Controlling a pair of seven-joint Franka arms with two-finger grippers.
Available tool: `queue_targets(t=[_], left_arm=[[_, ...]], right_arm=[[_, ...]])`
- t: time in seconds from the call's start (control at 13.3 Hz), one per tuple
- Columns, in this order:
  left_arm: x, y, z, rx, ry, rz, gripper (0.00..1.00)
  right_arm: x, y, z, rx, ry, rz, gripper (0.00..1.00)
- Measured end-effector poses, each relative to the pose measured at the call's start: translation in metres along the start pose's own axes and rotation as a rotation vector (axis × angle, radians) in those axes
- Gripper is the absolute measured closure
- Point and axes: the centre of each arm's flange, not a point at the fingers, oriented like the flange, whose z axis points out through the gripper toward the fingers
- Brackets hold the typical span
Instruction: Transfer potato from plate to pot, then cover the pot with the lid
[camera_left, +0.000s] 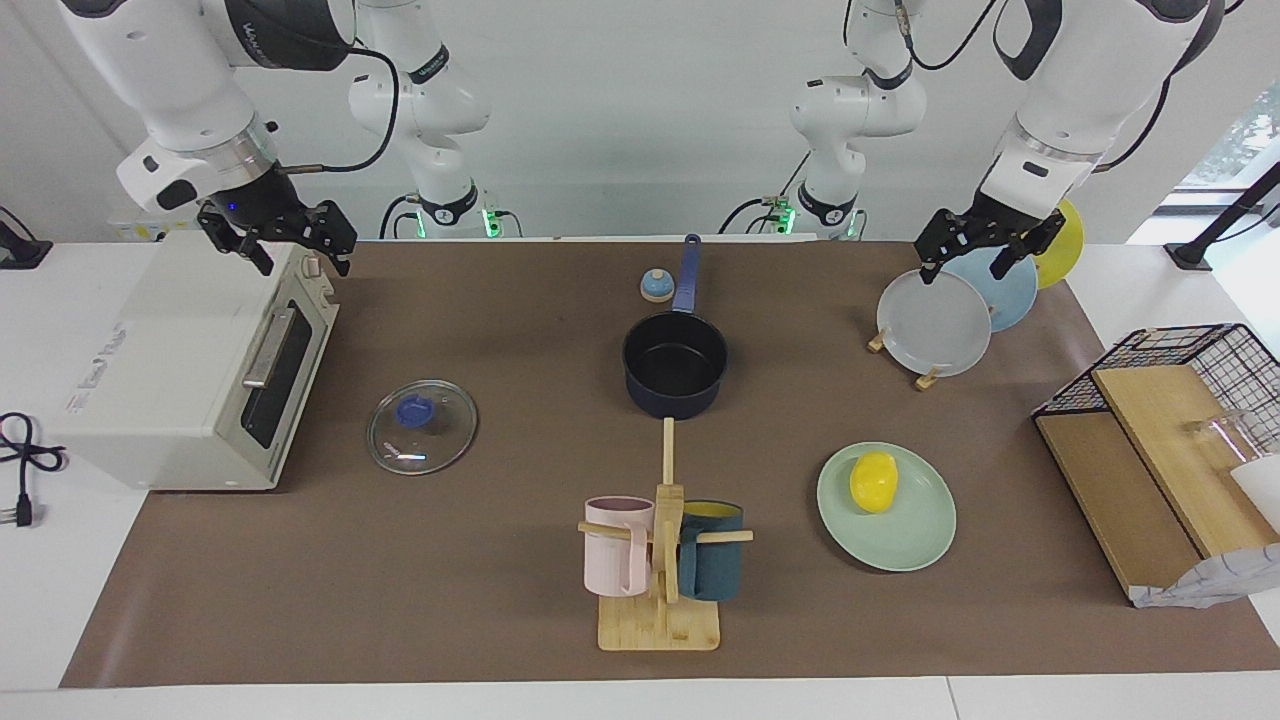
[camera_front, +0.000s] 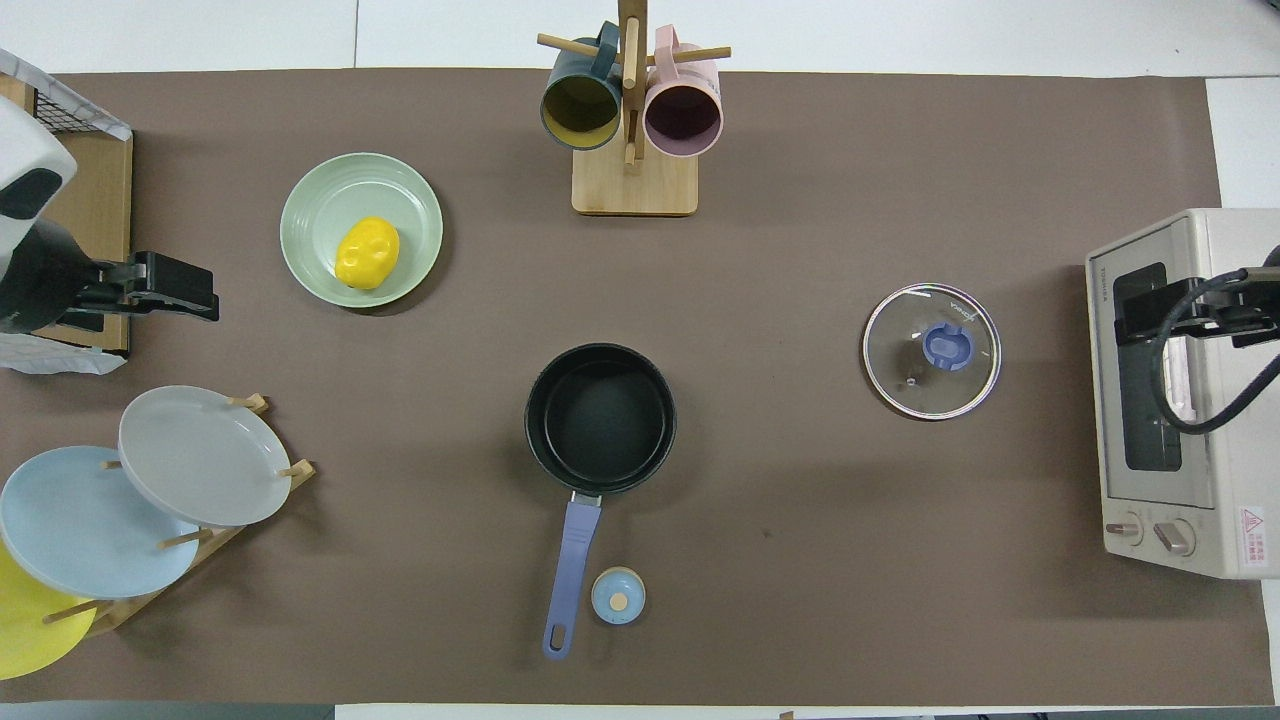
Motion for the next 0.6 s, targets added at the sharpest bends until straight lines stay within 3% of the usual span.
queue_targets(t=[0.15,0.3,0.6], left_arm=[[0.036,0.004,0.038,-0.008,-0.029,0.034,0.00],[0.087,0.009,0.100,-0.022,-0.027,0.084,0.00],[0.137,0.021,0.215,-0.041,-0.050,0.143,0.00]], right_arm=[[0.000,-0.002,0.000,0.000,0.003,-0.003,0.00],[0.008,-0.009,0.007,0.004,0.054,-0.017,0.00],[0.012,-0.085,0.089,0.005,0.078,-0.137,0.00]])
